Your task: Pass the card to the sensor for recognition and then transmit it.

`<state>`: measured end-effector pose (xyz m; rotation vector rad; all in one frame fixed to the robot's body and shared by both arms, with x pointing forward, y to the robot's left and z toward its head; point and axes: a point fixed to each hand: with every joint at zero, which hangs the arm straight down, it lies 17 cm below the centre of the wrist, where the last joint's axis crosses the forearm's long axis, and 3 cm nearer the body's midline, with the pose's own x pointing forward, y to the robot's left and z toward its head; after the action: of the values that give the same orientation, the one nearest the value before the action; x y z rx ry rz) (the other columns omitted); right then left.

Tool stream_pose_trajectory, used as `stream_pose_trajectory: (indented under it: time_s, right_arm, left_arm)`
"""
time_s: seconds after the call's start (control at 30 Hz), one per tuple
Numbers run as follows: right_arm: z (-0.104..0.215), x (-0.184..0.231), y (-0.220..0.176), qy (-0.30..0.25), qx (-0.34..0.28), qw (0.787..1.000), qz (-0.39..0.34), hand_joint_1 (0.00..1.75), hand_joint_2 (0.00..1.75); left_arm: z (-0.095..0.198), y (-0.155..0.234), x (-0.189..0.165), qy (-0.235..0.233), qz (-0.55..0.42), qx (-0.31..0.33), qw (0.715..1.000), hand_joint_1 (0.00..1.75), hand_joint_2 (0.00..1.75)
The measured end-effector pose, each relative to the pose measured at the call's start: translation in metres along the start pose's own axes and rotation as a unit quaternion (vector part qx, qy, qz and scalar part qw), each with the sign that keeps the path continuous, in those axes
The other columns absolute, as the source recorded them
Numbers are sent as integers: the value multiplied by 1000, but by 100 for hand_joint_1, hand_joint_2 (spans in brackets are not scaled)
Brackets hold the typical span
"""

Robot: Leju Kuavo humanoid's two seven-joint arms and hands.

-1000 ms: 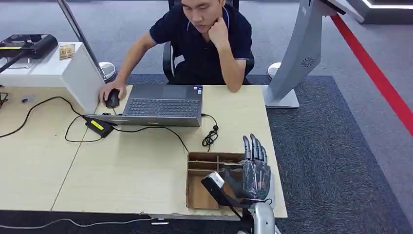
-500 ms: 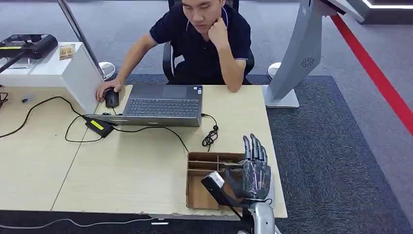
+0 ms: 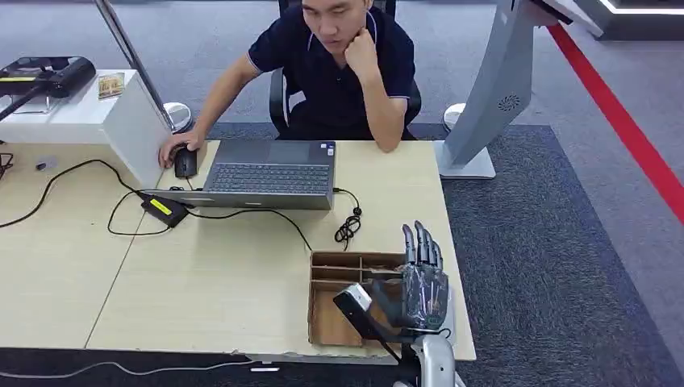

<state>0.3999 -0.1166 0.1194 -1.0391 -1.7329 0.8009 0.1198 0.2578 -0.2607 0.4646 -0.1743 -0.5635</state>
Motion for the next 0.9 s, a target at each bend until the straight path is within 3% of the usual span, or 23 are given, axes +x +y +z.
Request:
stream_pose_trajectory:
  time_s: [0.9]
  right_arm:
    - [0, -1, 1, 3, 1, 1000, -4, 16, 175]
  left_arm:
    - [0, 0, 0, 0, 0, 0, 1000, 0, 0]
